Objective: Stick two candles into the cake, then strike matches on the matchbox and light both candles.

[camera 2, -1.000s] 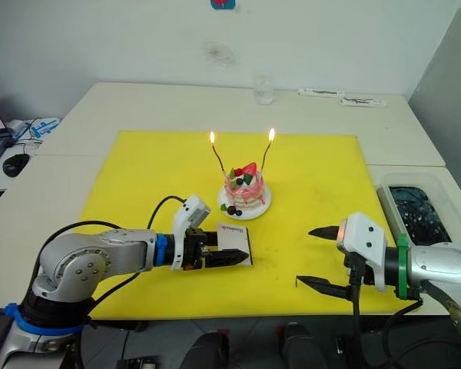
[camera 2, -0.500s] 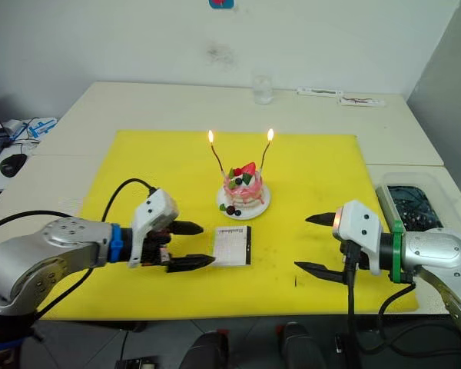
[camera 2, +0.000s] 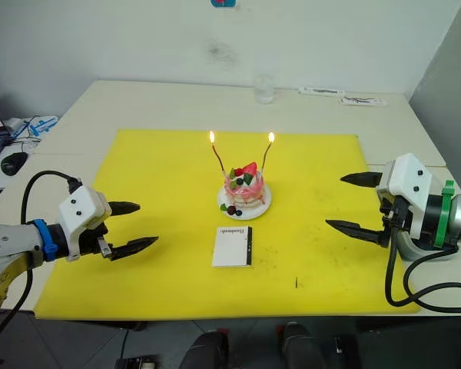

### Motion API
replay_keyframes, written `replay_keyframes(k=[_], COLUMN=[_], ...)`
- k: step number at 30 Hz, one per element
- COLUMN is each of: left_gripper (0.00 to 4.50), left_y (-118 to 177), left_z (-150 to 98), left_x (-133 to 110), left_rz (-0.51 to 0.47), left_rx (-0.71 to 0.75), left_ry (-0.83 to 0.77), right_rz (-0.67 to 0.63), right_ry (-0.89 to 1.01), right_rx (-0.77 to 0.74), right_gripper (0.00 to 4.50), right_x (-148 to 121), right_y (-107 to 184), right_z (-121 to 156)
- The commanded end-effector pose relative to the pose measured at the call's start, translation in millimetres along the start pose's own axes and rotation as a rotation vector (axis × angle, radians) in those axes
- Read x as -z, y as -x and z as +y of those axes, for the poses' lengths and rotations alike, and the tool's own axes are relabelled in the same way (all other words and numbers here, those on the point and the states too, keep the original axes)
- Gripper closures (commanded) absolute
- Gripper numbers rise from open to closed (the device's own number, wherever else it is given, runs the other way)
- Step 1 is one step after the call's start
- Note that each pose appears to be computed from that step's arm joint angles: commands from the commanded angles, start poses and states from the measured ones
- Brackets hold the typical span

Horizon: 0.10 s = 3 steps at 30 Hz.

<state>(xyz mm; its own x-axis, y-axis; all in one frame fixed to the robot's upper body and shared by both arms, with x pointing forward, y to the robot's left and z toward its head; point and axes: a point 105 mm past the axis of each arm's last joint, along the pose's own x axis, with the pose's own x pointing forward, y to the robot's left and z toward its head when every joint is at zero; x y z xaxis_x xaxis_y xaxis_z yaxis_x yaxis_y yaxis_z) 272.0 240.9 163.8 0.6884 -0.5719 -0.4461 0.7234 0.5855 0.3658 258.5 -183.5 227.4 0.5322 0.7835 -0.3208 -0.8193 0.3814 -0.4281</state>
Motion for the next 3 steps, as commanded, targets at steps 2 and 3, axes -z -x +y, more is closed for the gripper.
replay_keyframes(k=[2, 3], left_gripper=[0.01, 0.01], left_y=[7.6, 7.4], left_z=[-0.1, -2.1], left_x=[-12.9, -13.4], left_rz=[-0.043, -0.048], left_rx=[-0.003, 0.011], left_ry=[-0.034, -0.030], right_rz=[0.008, 0.022], right_ry=[0.032, 0.027], right_rx=[-0.020, -0.030], right_gripper=[0.00, 0.00], right_x=[-5.6, -3.0], right_y=[8.7, 9.8], right_z=[1.4, 3.1])
